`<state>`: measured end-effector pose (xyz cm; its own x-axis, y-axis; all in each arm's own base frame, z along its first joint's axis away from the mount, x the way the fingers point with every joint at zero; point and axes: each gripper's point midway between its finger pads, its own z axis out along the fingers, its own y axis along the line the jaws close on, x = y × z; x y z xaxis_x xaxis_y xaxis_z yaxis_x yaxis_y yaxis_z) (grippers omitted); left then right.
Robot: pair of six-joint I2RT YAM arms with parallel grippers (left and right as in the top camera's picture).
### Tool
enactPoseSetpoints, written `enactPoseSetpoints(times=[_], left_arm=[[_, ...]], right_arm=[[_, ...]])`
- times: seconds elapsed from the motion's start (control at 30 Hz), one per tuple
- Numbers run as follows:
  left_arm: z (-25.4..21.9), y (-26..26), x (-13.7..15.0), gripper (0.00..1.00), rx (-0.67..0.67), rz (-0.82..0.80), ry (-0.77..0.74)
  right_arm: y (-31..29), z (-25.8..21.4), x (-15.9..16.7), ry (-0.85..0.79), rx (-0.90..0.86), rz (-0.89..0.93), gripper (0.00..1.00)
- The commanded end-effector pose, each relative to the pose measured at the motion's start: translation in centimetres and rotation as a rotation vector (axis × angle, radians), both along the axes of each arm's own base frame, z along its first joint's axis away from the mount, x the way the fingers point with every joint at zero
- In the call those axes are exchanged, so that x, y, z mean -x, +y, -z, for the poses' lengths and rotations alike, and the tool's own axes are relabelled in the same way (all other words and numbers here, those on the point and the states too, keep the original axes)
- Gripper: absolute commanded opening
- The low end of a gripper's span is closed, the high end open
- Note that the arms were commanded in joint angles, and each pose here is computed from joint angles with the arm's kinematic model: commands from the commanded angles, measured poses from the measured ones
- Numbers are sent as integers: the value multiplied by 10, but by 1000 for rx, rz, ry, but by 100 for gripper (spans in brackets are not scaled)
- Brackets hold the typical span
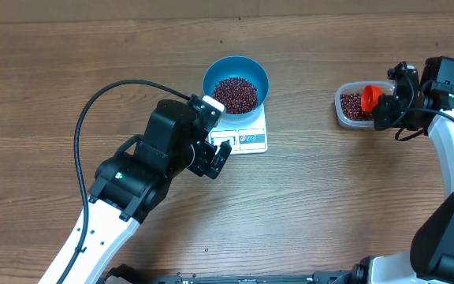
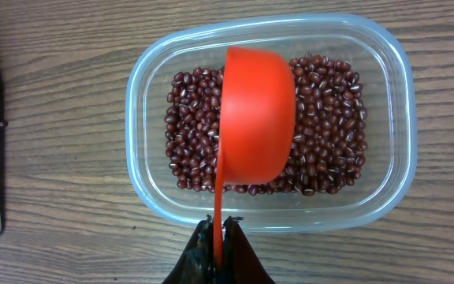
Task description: Scoop item into bowl and weigh 150g on scale
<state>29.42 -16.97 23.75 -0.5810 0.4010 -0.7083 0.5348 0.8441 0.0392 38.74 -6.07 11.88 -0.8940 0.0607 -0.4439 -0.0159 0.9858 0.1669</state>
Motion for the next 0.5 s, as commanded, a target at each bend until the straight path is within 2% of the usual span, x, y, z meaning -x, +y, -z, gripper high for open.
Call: enactPoseSetpoints(times=[0.0,0.4,0.47], left_arm=[[-10,2,-3,100,14,-21,-20],[-10,2,-3,100,14,-21,-20],[-10,2,-3,100,14,-21,-20]], right_arm=[[0,2,-1,-3,-2,-2,4],[-2,40,-5,76,-25,1,4],[-2,45,-5,89,-25,3,8]])
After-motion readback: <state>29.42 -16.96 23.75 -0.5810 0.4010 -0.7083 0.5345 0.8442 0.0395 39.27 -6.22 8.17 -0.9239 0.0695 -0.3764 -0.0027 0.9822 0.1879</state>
